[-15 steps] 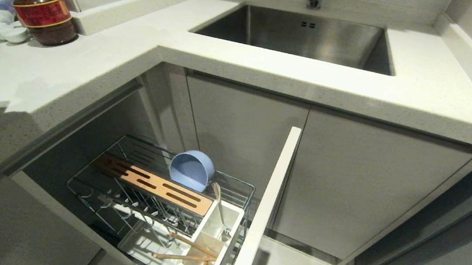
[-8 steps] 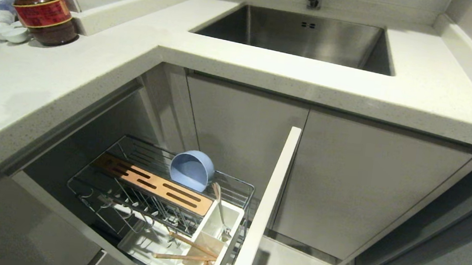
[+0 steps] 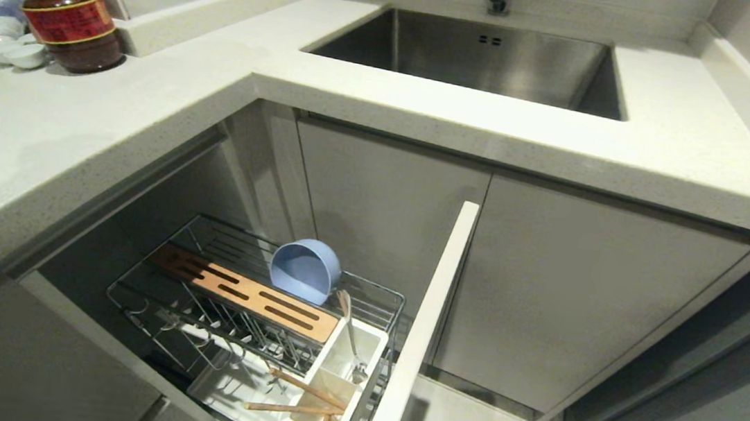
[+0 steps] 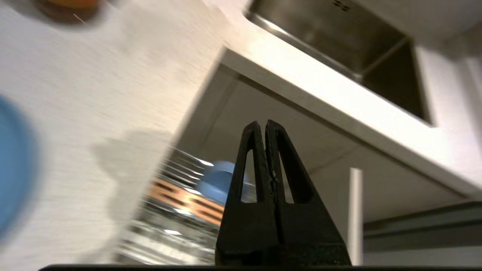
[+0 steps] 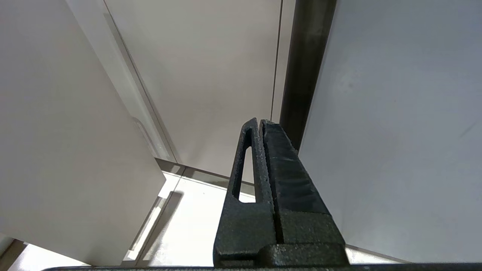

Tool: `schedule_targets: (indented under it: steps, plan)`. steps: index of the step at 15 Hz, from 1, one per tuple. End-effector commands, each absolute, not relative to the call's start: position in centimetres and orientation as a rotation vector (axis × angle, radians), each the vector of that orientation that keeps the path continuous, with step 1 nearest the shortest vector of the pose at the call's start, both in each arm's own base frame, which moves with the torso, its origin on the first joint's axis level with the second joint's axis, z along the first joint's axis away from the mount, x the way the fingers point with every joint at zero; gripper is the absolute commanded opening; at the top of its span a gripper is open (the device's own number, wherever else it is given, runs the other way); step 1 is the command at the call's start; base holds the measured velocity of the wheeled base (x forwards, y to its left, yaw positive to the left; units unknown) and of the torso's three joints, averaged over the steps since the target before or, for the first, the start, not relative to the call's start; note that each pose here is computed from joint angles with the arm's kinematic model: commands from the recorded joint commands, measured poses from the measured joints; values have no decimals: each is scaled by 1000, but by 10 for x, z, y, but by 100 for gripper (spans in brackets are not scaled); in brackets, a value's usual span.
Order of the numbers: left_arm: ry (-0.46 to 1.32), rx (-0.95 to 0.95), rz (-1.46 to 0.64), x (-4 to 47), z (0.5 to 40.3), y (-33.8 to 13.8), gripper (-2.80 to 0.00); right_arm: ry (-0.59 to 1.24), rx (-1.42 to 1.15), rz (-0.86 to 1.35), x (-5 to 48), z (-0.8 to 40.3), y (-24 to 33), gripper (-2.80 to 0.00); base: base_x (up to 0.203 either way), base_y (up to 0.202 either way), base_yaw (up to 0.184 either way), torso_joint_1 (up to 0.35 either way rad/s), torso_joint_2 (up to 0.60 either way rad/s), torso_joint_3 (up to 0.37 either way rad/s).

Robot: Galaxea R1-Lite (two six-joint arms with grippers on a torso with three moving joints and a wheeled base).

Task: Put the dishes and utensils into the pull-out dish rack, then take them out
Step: Take the bowl out of the cupboard

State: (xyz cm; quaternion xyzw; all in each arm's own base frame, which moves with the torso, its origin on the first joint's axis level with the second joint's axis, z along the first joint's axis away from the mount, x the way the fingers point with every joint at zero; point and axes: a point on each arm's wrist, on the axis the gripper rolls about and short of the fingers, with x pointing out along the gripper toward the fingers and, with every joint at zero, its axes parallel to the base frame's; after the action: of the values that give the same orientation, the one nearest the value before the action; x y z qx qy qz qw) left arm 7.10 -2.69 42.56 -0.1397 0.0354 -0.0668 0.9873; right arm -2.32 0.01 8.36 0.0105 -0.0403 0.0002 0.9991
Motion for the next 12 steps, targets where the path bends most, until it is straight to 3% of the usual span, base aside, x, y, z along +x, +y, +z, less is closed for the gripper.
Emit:
schedule_targets:
  steps: [1,8,12]
  plan:
    - [206,-386,-145,110,403,-46,-280,-57,21,1,-21,77,0,-280,0,0,0,0,0,0]
    - [519,-547,-76,213,344,-96,-280,-57,21,1,-21,77,0,-280,0,0,0,0,0,0]
    - [660,-543,-5,253,297,-110,-280,-57,21,1,-21,77,0,-280,0,0,0,0,0,0]
